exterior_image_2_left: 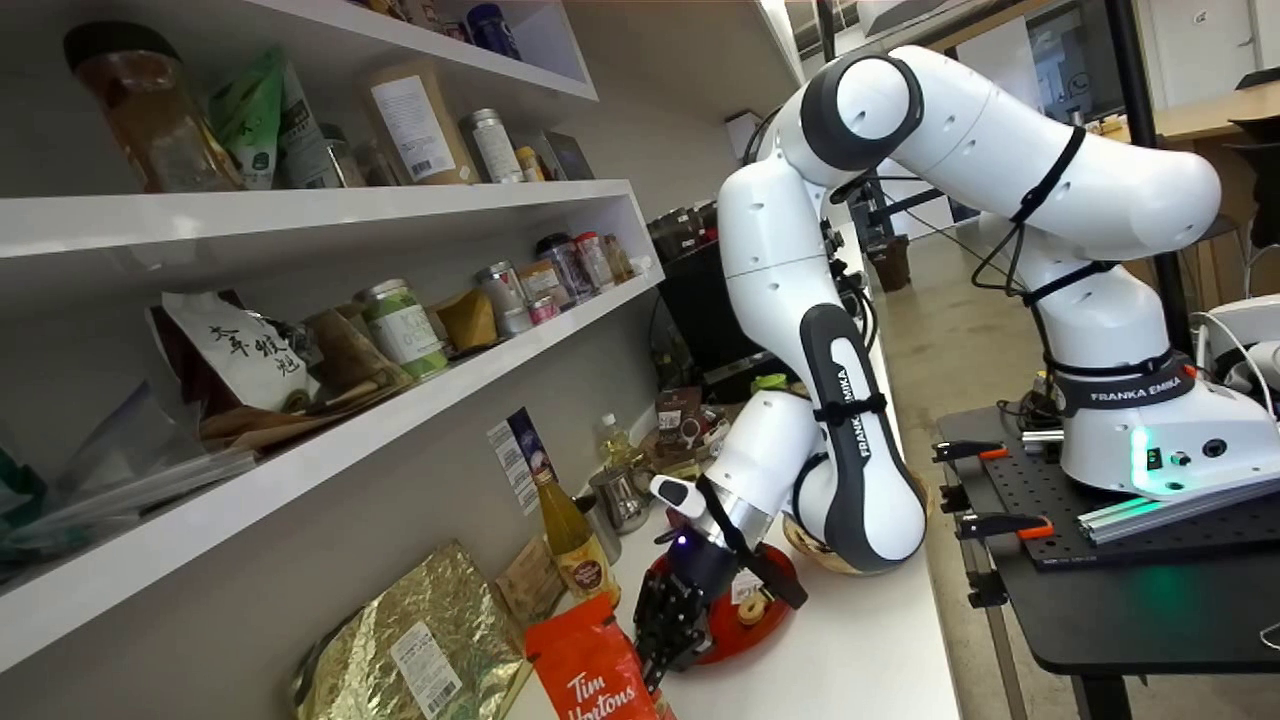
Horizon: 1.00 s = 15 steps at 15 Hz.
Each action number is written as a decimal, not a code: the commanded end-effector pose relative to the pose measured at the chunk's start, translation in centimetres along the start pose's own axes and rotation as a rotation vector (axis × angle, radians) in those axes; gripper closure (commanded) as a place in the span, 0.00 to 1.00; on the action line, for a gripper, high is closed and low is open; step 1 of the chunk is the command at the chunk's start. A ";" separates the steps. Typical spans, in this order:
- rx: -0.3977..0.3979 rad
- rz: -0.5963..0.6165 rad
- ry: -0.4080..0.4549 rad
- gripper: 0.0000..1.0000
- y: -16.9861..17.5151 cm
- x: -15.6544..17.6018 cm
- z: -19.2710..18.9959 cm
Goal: Remove the orange packet from the shelf
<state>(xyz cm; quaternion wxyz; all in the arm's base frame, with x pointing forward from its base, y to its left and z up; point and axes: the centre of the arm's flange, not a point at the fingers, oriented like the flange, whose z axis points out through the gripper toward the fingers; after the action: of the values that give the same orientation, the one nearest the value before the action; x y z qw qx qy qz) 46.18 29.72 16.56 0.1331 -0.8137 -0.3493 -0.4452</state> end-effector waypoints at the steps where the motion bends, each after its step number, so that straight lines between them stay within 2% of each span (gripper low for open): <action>1: 0.026 -0.019 -0.118 0.38 0.5 0.5 -2.0; 6: 0.014 0.020 -0.334 0.02 3.6 3.7 -3.1; 9: -0.003 0.060 -0.462 0.00 6.6 6.9 -5.0; 10: 0.013 0.085 -0.514 0.00 7.3 7.8 -5.8; 15: 0.172 0.154 -0.729 0.00 8.9 10.9 -9.9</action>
<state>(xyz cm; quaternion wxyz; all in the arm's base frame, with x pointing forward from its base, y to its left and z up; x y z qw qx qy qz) 48.43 25.37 25.71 0.0785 -0.9247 -0.3415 -0.1490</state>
